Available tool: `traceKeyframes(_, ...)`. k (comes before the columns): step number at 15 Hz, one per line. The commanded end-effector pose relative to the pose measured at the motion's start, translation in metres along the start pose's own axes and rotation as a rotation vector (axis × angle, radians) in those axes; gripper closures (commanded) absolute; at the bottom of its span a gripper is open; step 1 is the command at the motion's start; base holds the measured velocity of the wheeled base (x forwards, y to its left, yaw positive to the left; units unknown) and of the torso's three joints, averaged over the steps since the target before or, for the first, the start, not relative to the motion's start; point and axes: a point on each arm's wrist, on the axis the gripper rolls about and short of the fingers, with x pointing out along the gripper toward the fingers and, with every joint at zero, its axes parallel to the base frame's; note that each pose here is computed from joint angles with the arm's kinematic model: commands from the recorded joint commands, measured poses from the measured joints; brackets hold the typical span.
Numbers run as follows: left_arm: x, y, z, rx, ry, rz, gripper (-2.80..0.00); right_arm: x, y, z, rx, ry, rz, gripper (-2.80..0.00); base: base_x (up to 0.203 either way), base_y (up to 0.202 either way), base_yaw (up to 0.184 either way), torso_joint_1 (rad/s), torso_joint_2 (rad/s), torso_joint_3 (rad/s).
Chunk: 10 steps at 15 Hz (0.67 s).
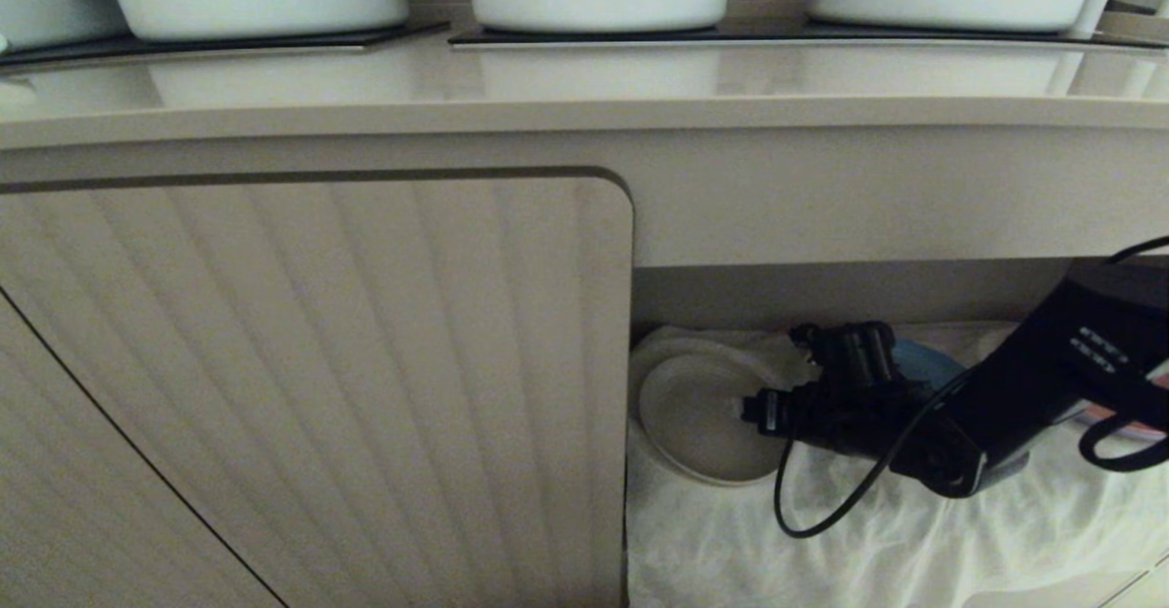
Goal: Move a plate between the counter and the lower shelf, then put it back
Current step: Pick up the plate in the cupboard
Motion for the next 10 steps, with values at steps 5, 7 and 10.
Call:
traceKeyframes(5,0.0000,0.0000,-0.0002,-0.001,0.000,0.001,0.00,-0.0002,0.0001,-0.0004,-0.001,-0.002,0.001,-2.80,0.000,0.000,0.000,0.000,0.00,0.000)
traceKeyframes(7,0.0000,0.0000,-0.0002,-0.001,0.000,0.001,0.00,0.0017,-0.0006,-0.0019,0.000,0.004,-0.001,0.00,0.000,0.000,0.000,0.000,0.00,0.000)
traceKeyframes(10,0.0000,0.0000,0.0000,0.000,0.000,0.001,0.00,0.0054,-0.0029,-0.0056,0.000,0.017,-0.009,0.00,0.000,0.000,0.000,0.000,0.00,0.000)
